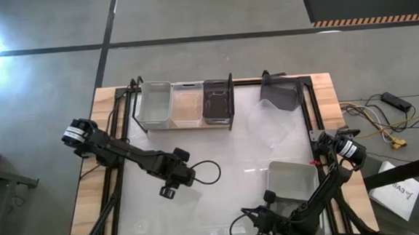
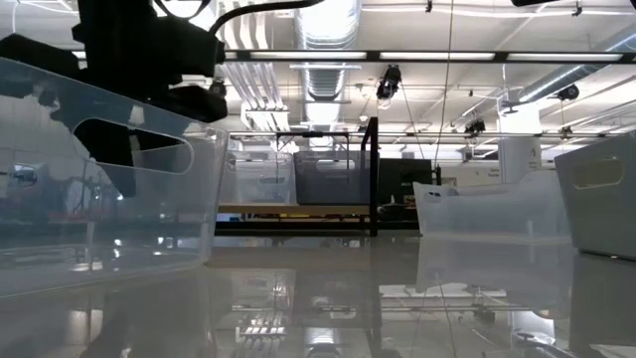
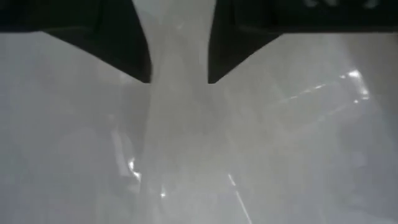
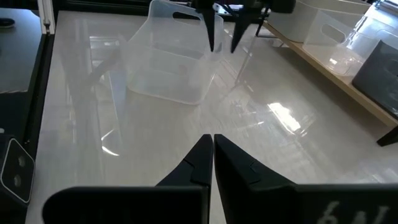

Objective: Stack baskets on shelf by color
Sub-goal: Stack the left transparent bin on top of the transparent bin on the shelf, then stack the bottom black bin on top of the black bin on the shelf

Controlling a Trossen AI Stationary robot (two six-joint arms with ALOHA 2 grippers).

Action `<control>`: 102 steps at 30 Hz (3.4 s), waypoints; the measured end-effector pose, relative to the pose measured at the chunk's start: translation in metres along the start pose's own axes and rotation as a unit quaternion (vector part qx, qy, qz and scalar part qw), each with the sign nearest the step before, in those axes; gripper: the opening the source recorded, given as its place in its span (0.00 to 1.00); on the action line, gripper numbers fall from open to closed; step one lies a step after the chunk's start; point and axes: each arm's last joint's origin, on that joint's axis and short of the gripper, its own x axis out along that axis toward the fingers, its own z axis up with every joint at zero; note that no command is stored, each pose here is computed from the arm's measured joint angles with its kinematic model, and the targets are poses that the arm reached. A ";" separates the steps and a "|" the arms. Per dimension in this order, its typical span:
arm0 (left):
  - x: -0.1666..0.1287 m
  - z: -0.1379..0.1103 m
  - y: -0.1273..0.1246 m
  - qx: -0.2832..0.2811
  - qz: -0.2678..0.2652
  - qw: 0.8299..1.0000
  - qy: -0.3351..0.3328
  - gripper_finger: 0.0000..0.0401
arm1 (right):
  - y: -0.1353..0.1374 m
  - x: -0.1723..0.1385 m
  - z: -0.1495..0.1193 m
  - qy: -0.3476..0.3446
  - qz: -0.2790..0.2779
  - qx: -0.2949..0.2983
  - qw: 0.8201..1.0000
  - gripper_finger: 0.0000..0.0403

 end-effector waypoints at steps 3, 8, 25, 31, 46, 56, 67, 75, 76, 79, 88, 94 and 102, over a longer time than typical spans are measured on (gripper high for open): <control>0.000 0.000 0.001 -0.047 -0.024 0.999 -0.002 0.14 | 0.000 0.000 0.000 0.000 0.000 0.000 1.000 0.02; -0.009 -0.001 0.003 -0.165 -0.036 0.986 -0.015 0.02 | 0.000 0.000 0.000 0.000 0.000 -0.001 1.000 0.02; -0.095 -0.037 0.015 -0.481 -0.015 0.858 -0.180 0.00 | 0.004 0.006 -0.011 0.005 -0.006 -0.021 1.000 0.02; -0.106 -0.057 0.032 -0.530 0.018 0.821 -0.209 0.00 | 0.004 0.006 -0.011 0.005 -0.006 -0.023 1.000 0.02; -0.142 -0.091 0.136 -0.616 0.141 0.705 -0.322 0.00 | 0.007 0.002 -0.005 0.001 0.000 -0.041 0.999 0.02; -0.124 -0.099 0.193 -0.662 0.190 0.651 -0.319 0.00 | 0.009 0.000 -0.005 0.000 0.004 -0.031 1.000 0.02; -0.124 -0.107 0.193 -0.691 0.253 0.611 -0.293 0.00 | 0.013 -0.009 -0.008 -0.005 0.018 -0.029 0.999 0.02; -0.121 -0.116 0.185 -0.712 0.269 0.602 -0.242 0.00 | 0.013 -0.010 -0.008 -0.006 0.018 -0.034 0.999 0.02; -0.120 -0.116 0.186 -0.712 0.268 0.602 -0.242 0.00 | 0.013 -0.010 -0.008 -0.006 0.018 -0.034 0.999 0.02; -0.118 -0.115 0.186 -0.718 0.256 0.601 -0.241 0.00 | 0.013 -0.010 -0.008 -0.006 0.019 -0.034 0.999 0.02; -0.117 -0.114 0.186 -0.720 0.244 0.603 -0.243 0.04 | 0.013 -0.010 -0.008 -0.006 0.019 -0.033 0.999 0.02; -0.117 -0.114 0.186 -0.720 0.245 0.603 -0.242 0.23 | 0.013 -0.010 -0.008 -0.007 0.019 -0.032 0.999 0.02; -0.154 -0.105 0.188 -0.636 0.244 0.678 -0.276 0.39 | 0.013 -0.010 -0.008 -0.007 0.019 -0.033 0.999 0.02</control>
